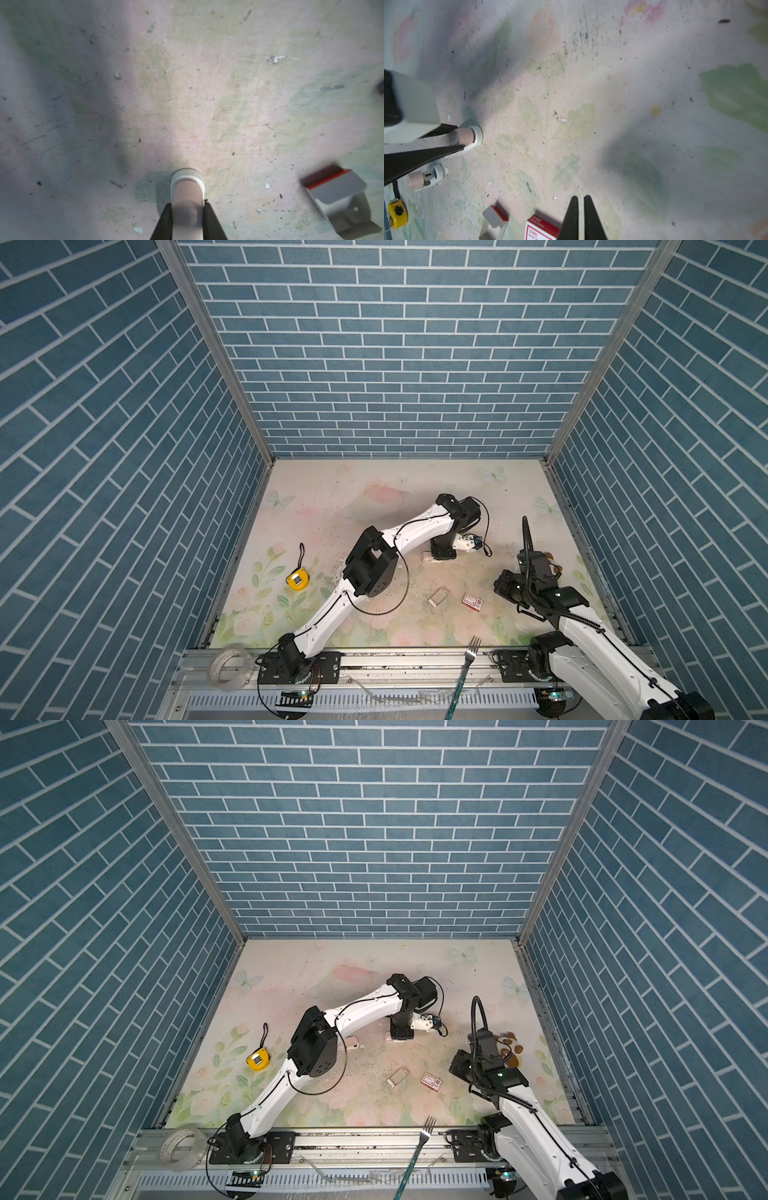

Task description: Load the staples into the stapler

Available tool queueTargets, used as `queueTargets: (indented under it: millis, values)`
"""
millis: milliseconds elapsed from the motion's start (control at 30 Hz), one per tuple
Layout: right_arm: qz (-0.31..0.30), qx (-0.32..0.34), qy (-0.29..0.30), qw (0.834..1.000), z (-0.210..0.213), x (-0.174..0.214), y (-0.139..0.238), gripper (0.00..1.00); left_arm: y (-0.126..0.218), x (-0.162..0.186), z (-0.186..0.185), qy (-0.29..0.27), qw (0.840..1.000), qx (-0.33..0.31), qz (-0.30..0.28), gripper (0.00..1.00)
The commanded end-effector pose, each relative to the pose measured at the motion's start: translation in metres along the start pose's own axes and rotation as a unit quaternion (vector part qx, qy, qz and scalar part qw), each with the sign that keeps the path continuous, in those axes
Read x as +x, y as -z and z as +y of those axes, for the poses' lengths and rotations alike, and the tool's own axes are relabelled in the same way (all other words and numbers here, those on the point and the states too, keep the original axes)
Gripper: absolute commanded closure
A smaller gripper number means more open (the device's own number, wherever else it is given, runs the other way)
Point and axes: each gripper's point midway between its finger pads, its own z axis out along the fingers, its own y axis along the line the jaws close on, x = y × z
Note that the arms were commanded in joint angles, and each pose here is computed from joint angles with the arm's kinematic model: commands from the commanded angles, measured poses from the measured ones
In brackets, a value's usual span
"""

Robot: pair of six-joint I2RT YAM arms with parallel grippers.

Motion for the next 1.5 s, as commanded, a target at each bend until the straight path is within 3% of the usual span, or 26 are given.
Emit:
queueTargets:
  millis: [0, 433, 1467]
  values:
    - [-0.006, 0.014, -0.014, 1.0, -0.003, -0.004, 0.003, 0.9, -0.016, 0.027, -0.021, 0.012, 0.997, 0.057, 0.054, 1.0]
    - [-0.006, 0.016, -0.014, 1.0, -0.003, -0.005, 0.004, 0.9, 0.017, 0.022, -0.012, 0.024, 0.999, 0.027, 0.015, 1.0]
    - [-0.003, 0.021, -0.015, 1.0, -0.007, -0.001, 0.002, 0.89, 0.034, 0.025, -0.008, 0.032, 0.999, -0.002, -0.001, 0.88]
